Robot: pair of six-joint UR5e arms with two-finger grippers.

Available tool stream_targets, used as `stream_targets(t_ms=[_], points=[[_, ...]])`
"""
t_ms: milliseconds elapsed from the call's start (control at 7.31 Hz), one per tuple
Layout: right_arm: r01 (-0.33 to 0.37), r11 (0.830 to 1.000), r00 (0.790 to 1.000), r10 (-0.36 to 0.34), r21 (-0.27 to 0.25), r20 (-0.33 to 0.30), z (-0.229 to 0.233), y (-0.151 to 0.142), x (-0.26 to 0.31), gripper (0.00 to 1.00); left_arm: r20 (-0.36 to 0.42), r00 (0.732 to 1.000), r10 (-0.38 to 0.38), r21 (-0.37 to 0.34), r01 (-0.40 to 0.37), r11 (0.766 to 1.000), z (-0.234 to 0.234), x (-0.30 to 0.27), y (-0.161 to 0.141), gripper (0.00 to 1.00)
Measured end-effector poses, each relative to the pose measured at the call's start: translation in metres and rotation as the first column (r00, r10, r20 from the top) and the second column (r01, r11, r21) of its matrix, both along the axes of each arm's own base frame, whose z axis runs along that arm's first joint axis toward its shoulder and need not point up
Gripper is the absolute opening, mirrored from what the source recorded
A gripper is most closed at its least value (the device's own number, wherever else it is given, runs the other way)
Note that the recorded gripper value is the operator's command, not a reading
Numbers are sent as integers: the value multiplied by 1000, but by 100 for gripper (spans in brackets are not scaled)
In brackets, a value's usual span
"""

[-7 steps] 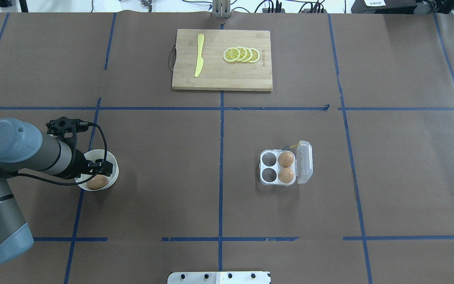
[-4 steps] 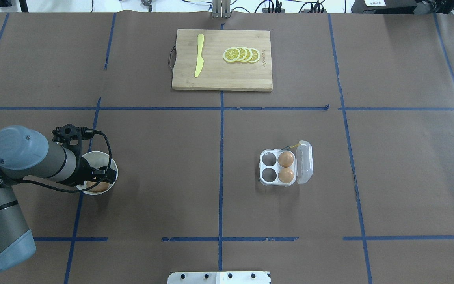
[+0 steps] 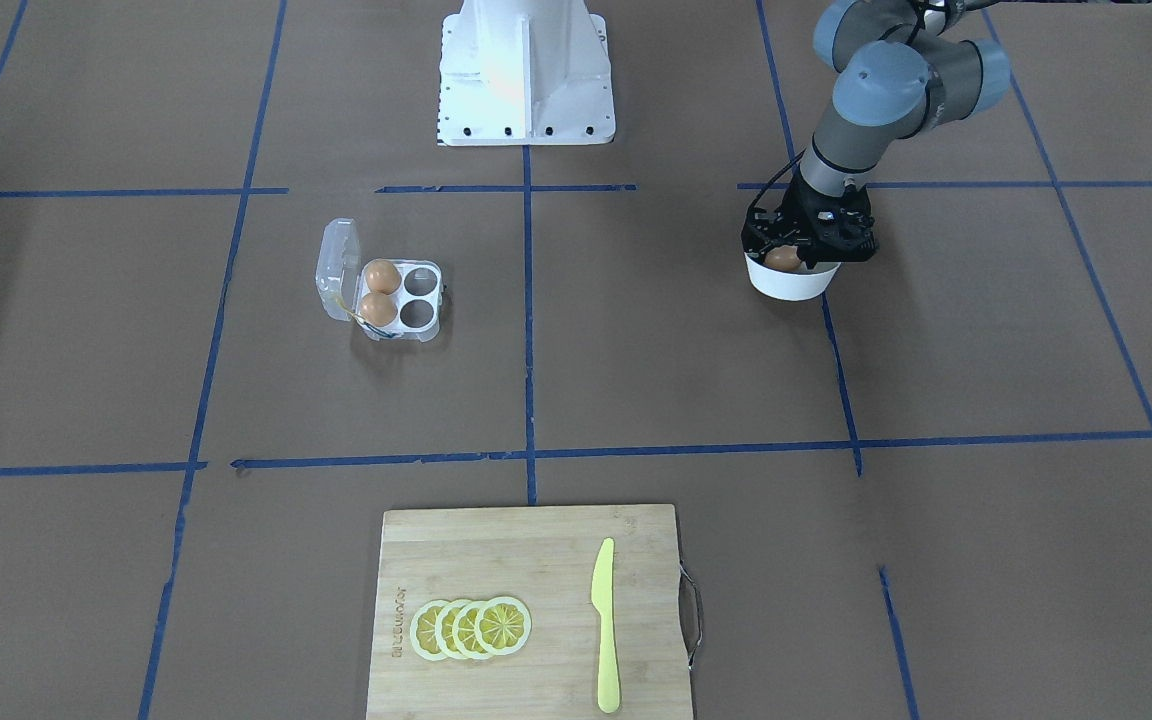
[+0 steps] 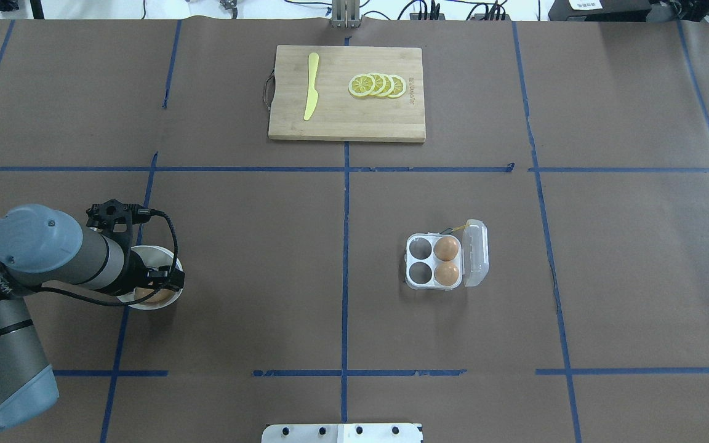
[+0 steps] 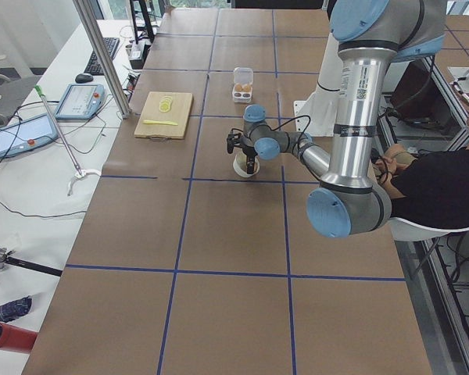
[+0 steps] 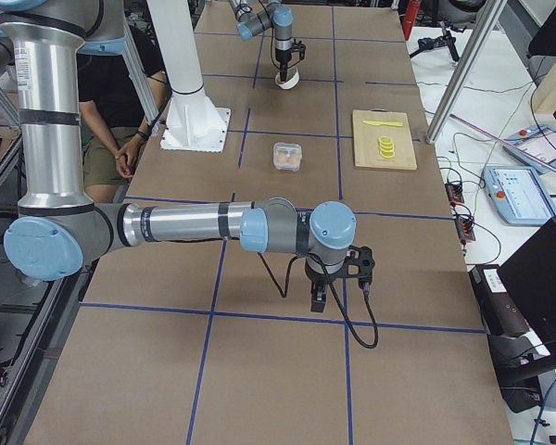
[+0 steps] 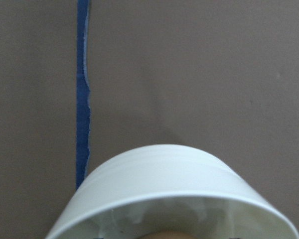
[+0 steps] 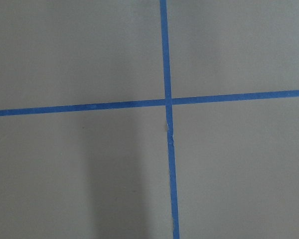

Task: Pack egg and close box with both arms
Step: 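Lower the left gripper into the white bowl and grasp the brown egg, then carry the egg with the left gripper to the clear egg carton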

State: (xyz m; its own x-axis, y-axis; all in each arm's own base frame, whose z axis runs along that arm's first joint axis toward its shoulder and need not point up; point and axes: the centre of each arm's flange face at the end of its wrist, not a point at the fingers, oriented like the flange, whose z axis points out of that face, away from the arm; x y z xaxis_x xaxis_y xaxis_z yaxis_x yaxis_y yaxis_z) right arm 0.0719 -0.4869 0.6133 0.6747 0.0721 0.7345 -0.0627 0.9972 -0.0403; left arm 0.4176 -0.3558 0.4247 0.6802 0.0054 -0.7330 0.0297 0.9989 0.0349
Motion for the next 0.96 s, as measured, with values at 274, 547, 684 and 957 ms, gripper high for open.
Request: stream_targets(t_ms=[274,547,684,957], points=[[0,1000,1000,0,2,0,-1,1,0,100,-1,1000,0,1,0,1000,-1,-1,0,10],[-1,1000,1000,1,5,0,-3,2,0,100,-18,1000,-9,10,9,1000,-14,-9,-1,1],[-2,1000,1000,2,6,1,-5,2,0,100,-22,999,-25,12,25,1000,-24,-19,-5,0],[-4,1000,1000,4,5,1,-5,3,0,100,-34,997,-71,16,72,997,-66,-40,-22,0]])
